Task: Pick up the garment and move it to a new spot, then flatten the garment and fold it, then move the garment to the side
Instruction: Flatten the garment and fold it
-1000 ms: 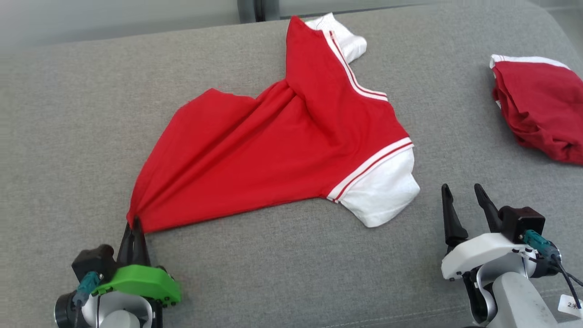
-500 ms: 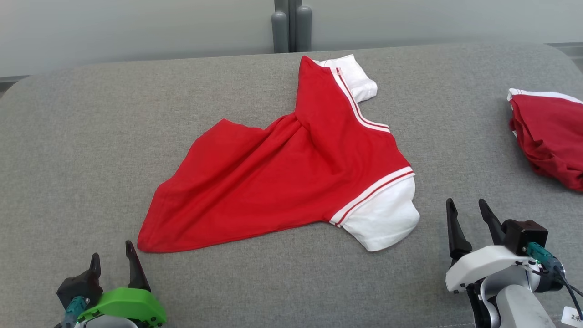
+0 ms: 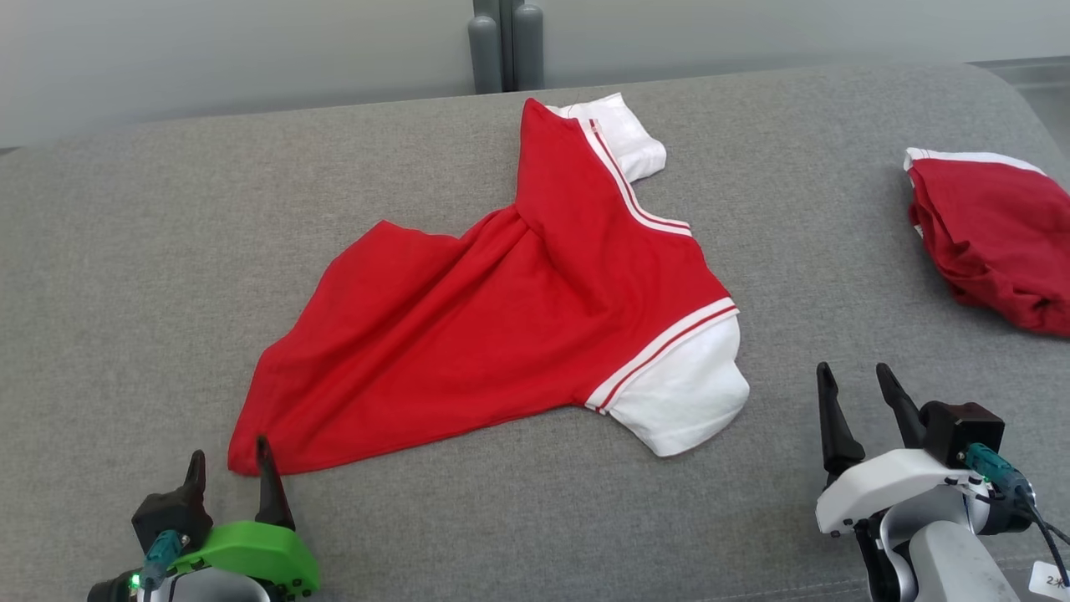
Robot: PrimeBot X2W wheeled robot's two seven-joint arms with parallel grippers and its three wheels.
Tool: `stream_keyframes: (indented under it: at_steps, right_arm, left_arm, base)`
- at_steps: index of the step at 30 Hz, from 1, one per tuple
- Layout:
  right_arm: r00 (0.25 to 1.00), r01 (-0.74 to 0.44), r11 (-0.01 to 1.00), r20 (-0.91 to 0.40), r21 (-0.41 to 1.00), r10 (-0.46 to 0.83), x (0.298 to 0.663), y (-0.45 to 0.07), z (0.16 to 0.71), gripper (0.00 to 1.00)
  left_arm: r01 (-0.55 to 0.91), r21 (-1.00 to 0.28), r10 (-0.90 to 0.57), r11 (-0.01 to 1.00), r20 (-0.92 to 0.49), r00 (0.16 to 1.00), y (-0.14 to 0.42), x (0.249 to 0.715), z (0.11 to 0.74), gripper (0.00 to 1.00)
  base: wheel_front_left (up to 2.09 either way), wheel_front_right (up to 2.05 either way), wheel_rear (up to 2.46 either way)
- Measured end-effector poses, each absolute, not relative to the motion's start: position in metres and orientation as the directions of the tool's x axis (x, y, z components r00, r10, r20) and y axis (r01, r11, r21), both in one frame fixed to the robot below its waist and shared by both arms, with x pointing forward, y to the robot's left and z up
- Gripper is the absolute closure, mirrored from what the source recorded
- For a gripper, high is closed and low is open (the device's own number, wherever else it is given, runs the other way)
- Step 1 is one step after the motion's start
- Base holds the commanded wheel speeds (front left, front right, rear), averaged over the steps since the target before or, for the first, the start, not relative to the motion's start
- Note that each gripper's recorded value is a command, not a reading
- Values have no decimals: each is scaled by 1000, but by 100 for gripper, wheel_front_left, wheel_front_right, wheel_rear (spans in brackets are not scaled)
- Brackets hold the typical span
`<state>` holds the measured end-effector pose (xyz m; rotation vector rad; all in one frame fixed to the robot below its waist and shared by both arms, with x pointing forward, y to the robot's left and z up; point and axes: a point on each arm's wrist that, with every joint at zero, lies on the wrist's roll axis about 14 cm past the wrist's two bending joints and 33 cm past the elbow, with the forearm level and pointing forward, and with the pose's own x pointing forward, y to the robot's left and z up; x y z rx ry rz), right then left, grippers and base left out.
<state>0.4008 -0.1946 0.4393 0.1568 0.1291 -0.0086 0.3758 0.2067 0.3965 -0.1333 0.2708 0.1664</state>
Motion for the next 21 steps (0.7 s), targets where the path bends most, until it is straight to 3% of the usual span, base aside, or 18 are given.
stream_keyframes:
  at_steps: [9, 21]
  right_arm:
    - [995, 37, 988, -97, 149, -23, 395, -204, 450, 0]
    - [1000, 22, 988, -22, 152, -19, 370, -203, 475, 0]
  left_arm:
    - [-103, -112, 76, 988, -221, 972, 184, 390, 412, 0]
    - [-51, -80, 38, 995, -155, 987, 176, 370, 434, 0]
  base:
    - [0, 0, 0]
    - [0, 0, 0]
